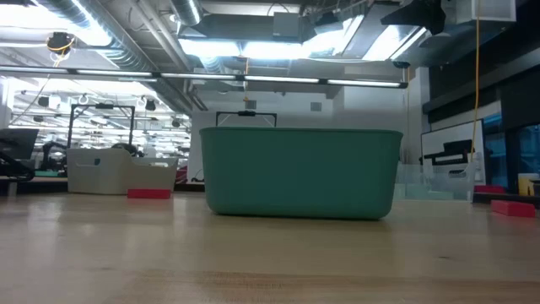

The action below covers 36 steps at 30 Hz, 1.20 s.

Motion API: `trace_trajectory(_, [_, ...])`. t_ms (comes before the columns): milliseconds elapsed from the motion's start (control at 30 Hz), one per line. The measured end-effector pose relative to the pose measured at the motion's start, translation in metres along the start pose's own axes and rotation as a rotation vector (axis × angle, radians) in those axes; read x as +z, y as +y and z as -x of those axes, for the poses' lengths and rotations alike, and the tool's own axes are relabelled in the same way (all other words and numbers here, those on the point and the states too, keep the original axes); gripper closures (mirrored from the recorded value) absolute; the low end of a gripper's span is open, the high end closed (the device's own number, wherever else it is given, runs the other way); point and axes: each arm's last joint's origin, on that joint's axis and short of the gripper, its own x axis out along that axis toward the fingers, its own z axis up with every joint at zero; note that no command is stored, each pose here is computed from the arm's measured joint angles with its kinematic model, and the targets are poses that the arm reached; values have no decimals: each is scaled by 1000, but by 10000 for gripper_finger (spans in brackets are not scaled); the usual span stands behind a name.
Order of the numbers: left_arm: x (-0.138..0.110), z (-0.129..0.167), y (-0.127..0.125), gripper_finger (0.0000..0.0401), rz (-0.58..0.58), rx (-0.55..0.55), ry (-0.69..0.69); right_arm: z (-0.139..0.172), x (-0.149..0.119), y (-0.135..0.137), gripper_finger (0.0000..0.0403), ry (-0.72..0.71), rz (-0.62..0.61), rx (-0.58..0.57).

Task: Sort & place blocks by color
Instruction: Put the bottom square orange block into the blue green bin

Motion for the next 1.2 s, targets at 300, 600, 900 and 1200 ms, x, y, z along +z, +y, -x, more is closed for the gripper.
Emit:
trace_trajectory(300, [0, 4, 0, 284, -32, -17, 0, 0, 0, 0, 86, 0, 0, 0])
trace_trajectory(600, [17, 79, 13, 284, -112, -403, -187, 0, 0, 0, 86, 0, 22, 1])
trace_trajectory(900, [84, 161, 33, 284, -218, -692, -633, 0, 0, 0, 86, 6, 20, 15])
trace_trajectory(1200, [152, 205, 38, 284, -425, -588, -1011, 0, 1, 1, 86, -9, 6, 23])
